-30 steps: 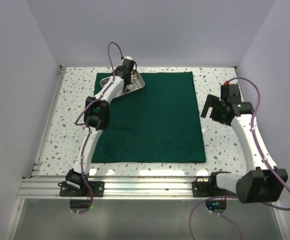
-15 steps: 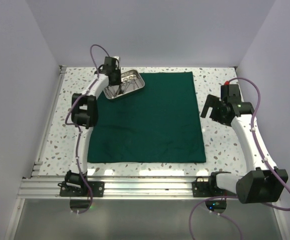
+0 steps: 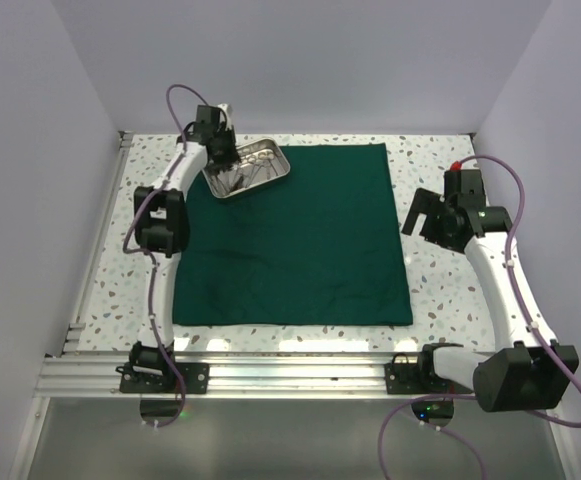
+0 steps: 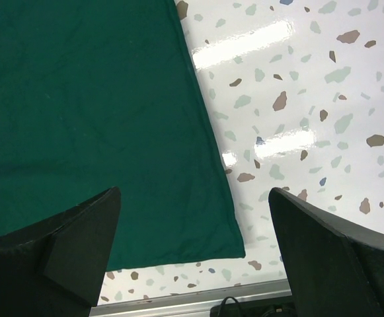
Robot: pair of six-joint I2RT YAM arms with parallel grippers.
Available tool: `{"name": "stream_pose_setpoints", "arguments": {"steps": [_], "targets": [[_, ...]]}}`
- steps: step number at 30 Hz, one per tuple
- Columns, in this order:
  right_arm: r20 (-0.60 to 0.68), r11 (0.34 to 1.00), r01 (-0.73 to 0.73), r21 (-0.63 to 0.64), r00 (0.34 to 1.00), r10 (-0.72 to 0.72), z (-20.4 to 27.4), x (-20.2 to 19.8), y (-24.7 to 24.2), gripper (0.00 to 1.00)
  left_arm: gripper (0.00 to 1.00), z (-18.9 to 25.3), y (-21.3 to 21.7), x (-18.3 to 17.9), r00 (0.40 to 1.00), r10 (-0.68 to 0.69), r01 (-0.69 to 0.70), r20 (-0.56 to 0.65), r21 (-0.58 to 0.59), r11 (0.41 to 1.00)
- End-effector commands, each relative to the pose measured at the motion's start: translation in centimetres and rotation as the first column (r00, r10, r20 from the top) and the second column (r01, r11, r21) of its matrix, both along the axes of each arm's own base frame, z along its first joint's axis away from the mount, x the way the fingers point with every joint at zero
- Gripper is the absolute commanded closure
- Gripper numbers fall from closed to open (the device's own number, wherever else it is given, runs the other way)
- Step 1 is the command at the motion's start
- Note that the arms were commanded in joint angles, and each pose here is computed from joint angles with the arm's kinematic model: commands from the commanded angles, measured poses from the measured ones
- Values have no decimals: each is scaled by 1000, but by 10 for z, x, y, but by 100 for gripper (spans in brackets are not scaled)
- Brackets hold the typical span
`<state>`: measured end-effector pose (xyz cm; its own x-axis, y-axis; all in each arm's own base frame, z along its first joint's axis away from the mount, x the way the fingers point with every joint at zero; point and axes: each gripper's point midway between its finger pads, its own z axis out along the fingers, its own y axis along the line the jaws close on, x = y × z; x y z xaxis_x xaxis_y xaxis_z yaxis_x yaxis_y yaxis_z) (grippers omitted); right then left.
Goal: Open and lay out the surgical kit
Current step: Pick up the medical item from the container, then place the medical item in the surgical kit.
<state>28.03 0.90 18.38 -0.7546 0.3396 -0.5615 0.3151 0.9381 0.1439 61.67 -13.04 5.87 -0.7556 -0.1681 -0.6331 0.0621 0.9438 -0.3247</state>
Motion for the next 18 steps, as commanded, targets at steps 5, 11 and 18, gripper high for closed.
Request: {"name": "stream_pose_setpoints", "arguments": {"steps": [5,11,18], "targets": [[61,1000,-14,12,998,13,23,-3,3,1,100,139,4,21,963,97,-65,252,-132,989],[83,999,-18,29,996,15,30,1,7,1,100,155,19,-39,970,175,-169,172,-44,985],[100,995,-40,91,995,31,29,9,20,1,100,125,25,-195,968,245,-249,50,155,956]]}}
